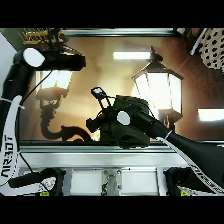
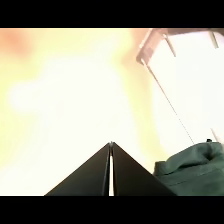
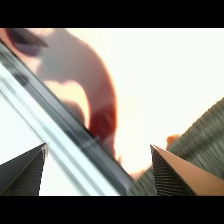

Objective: Fold the clothes and pants, and hang the long-sleeved shirts on hangers.

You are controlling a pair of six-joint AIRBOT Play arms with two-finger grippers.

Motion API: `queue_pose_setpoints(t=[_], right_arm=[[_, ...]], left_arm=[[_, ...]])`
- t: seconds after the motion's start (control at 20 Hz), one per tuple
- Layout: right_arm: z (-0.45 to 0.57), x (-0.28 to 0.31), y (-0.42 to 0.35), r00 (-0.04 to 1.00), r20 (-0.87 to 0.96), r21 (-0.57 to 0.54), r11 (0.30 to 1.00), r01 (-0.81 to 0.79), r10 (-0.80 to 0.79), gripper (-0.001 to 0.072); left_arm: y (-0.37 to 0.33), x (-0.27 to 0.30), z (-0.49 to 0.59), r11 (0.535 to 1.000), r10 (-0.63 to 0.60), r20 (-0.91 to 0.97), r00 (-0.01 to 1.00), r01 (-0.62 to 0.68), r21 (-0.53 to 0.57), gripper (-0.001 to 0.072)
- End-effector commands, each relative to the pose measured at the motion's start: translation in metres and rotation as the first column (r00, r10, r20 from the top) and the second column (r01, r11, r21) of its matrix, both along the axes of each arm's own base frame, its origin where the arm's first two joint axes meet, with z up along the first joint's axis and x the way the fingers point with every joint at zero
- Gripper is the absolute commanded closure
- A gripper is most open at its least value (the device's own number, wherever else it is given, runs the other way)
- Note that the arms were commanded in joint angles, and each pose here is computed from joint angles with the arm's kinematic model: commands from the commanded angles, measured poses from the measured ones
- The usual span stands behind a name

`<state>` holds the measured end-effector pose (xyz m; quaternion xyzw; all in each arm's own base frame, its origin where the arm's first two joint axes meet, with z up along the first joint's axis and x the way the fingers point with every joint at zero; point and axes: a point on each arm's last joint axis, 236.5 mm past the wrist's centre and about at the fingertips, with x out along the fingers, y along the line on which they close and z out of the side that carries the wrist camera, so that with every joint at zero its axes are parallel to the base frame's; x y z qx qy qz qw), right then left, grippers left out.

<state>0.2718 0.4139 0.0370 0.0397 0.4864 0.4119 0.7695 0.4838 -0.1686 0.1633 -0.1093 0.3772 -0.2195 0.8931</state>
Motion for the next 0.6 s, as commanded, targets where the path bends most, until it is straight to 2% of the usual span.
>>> queue_pose_setpoints(t=[0.0, 0.15, 0.3, 0.45, 0.55], right_arm=[[0.017, 0.003, -0.007, 0.994, 0.100, -0.041, 0.998, -0.041, 0.045, 0.0012], [0.021, 0.028, -0.091, 0.985, 0.161, -0.192, 0.977, 0.091, -0.060, 0.0012], [0.013, 0.031, -0.191, 0.962, 0.132, -0.238, 0.935, 0.263, -0.238, 0.0012], [-0.017, 0.008, -0.293, 0.864, 0.023, -0.293, 0.823, 0.487, -0.503, 0.0011], [-0.047, -0.016, -0.339, 0.772, -0.081, -0.326, 0.749, 0.577, -0.631, 0.0010]], left_arm=[[0.035, -0.015, 0.007, 0.998, 0.067, 0.010, 0.998, -0.067, 0.001, 0.0700], [0.028, -0.045, -0.024, 0.998, 0.056, -0.051, 0.997, -0.056, 0.000, 0.0700], [-0.002, -0.080, -0.063, 1.000, -0.019, -0.127, 0.992, 0.021, 0.015, 0.0701], [-0.042, -0.108, -0.089, 0.992, -0.115, -0.167, 0.979, 0.120, 0.023, 0.0700], [-0.063, -0.121, -0.097, 0.985, -0.163, -0.168, 0.972, 0.169, 0.026, 0.0700]])
